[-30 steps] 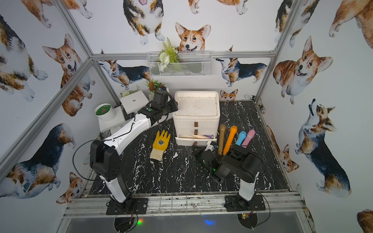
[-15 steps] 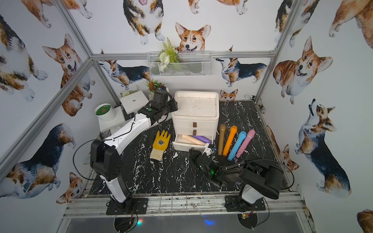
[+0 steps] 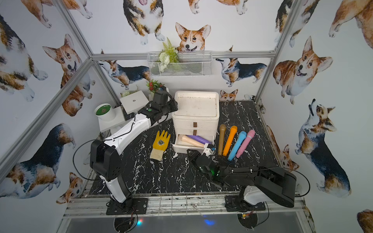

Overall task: Take the microphone out of the drawer
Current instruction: Open the drawer in the storage box, then pick up the microphone from the drawer.

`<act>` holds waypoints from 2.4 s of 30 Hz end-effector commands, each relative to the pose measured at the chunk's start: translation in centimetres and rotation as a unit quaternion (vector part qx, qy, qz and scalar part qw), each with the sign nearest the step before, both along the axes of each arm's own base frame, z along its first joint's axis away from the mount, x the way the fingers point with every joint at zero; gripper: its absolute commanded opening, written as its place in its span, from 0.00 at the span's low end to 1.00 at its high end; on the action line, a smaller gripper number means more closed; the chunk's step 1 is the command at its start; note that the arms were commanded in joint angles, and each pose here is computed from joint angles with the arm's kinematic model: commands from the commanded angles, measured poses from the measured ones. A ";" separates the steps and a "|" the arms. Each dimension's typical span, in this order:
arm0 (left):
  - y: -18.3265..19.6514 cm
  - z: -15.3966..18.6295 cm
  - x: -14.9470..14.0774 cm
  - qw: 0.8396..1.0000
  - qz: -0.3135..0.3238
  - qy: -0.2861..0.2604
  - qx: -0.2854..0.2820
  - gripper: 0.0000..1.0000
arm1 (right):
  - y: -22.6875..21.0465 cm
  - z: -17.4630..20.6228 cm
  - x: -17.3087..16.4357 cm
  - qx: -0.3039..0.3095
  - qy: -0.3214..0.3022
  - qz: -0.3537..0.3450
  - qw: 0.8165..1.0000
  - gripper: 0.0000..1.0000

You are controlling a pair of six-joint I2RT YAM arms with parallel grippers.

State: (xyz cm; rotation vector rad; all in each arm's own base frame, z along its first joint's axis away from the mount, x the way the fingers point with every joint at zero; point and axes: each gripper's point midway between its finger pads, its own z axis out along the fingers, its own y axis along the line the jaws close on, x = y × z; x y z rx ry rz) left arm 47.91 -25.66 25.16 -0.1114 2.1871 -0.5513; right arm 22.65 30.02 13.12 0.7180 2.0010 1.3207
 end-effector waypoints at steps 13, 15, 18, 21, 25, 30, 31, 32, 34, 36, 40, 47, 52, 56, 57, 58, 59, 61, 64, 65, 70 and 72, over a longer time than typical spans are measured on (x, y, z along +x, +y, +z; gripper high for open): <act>0.5 -6.7 -4.4 0.988 -0.015 0.151 0.020 0.13 | -5.2 6.3 2.4 -0.272 -0.120 0.061 0.953 0.55; 0.6 -6.7 -4.5 0.988 -0.014 0.152 0.020 0.13 | -5.9 6.9 2.8 -0.311 -0.134 0.087 0.937 0.58; 0.6 -6.6 -4.5 0.988 -0.015 0.151 0.021 0.13 | -6.2 7.5 3.2 -0.343 -0.149 0.144 0.916 0.59; 0.6 -6.5 -4.5 0.988 -0.016 0.151 0.023 0.13 | -5.9 7.6 3.2 -0.359 -0.158 0.212 0.895 0.59; 0.6 -6.4 -4.5 0.988 -0.018 0.151 0.024 0.14 | -4.7 7.0 2.8 -0.381 -0.161 0.323 0.851 0.58; 0.6 -6.5 -4.6 0.988 -0.020 0.152 0.030 0.14 | -3.0 6.0 2.1 -0.399 -0.148 0.440 0.791 0.51; 0.7 -6.6 -4.6 0.988 -0.021 0.152 0.031 0.14 | -2.7 5.6 2.1 -0.402 -0.142 0.460 0.779 0.48; 0.7 -6.6 -4.6 0.988 -0.021 0.153 0.032 0.14 | -2.4 5.2 2.1 -0.406 -0.136 0.476 0.768 0.46; 0.7 -6.6 -4.7 0.987 -0.021 0.154 0.033 0.14 | -1.9 4.7 2.4 -0.411 -0.128 0.499 0.752 0.41; 0.8 -6.7 -4.7 0.987 -0.022 0.154 0.037 0.14 | -1.4 4.0 2.7 -0.414 -0.121 0.520 0.737 0.40; 1.0 -6.8 -4.8 0.987 -0.022 0.155 0.042 0.14 | -0.9 2.8 3.7 -0.442 -0.118 0.538 0.708 0.39; 1.3 -6.6 -4.8 0.987 -0.019 0.153 0.045 0.14 | -1.1 -0.4 5.5 -0.569 -0.151 0.530 0.610 0.41; 1.3 -6.4 -4.8 0.987 -0.019 0.152 0.044 0.14 | -1.9 -1.5 7.1 -0.622 -0.161 0.512 0.570 0.35; 1.3 -6.3 -4.7 0.987 -0.017 0.152 0.044 0.14 | -2.3 -1.7 8.2 -0.646 -0.176 0.493 0.556 0.33; 1.3 -6.3 -4.7 0.987 -0.017 0.151 0.043 0.14 | -2.3 -1.8 8.4 -0.650 -0.181 0.491 0.551 0.32; 1.3 -6.3 -4.7 0.987 -0.017 0.152 0.043 0.14 | -2.3 -1.9 8.5 -0.653 -0.184 0.490 0.548 0.32; 1.2 -6.2 -4.7 0.987 -0.018 0.151 0.042 0.14 | -2.3 -2.2 8.6 -0.655 -0.185 0.491 0.544 0.32; 1.2 -6.3 -4.8 0.987 -0.018 0.153 0.042 0.14 | -2.4 -2.7 8.6 -0.659 -0.186 0.497 0.534 0.32; 1.3 -6.1 -4.8 0.987 -0.017 0.151 0.043 0.14 | -2.5 -3.7 8.3 -0.659 -0.180 0.513 0.520 0.33; 1.3 -6.2 -4.8 0.987 -0.018 0.152 0.045 0.14 | -2.6 -4.0 8.0 -0.655 -0.177 0.521 0.518 0.35; 1.3 -6.2 -4.8 0.987 -0.017 0.152 0.044 0.14 | -2.4 -4.5 7.0 -0.637 -0.173 0.547 0.515 0.48; 1.3 -6.3 -4.8 0.987 -0.017 0.153 0.043 0.14 | -2.3 -4.5 6.6 -0.630 -0.172 0.554 0.517 0.52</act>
